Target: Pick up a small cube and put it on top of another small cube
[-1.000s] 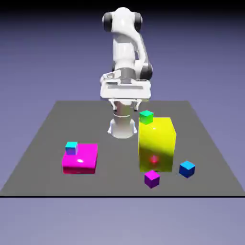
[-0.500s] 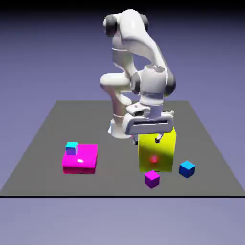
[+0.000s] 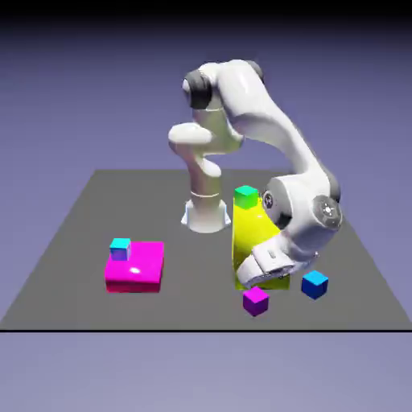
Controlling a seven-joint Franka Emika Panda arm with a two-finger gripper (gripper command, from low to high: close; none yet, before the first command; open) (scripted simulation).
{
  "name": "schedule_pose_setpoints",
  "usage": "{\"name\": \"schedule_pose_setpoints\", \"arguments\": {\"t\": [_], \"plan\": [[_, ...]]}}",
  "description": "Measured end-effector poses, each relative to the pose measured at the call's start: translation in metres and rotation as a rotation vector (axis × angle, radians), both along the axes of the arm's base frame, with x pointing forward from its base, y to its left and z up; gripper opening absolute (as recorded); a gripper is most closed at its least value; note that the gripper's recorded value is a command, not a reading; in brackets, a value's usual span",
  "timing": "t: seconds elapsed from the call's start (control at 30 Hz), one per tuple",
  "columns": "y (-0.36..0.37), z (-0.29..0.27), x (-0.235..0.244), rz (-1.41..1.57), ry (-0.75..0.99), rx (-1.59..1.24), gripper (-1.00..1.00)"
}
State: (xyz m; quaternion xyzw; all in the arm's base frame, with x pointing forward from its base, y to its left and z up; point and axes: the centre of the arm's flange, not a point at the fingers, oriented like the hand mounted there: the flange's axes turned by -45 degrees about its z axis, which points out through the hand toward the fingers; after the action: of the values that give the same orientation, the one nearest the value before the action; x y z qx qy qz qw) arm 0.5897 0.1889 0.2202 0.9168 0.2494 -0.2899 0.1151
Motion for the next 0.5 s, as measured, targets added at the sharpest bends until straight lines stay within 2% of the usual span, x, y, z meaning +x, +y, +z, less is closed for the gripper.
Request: {"name": "schedule_pose_setpoints", "arguments": {"t": [0.4,0.5], "plan": [[0.023,-0.107,-0.011,0.032,0.424,-0.198,0.0],[0.016,-0.121,-0.02,0.033,0.423,-0.199,0.0]]}}
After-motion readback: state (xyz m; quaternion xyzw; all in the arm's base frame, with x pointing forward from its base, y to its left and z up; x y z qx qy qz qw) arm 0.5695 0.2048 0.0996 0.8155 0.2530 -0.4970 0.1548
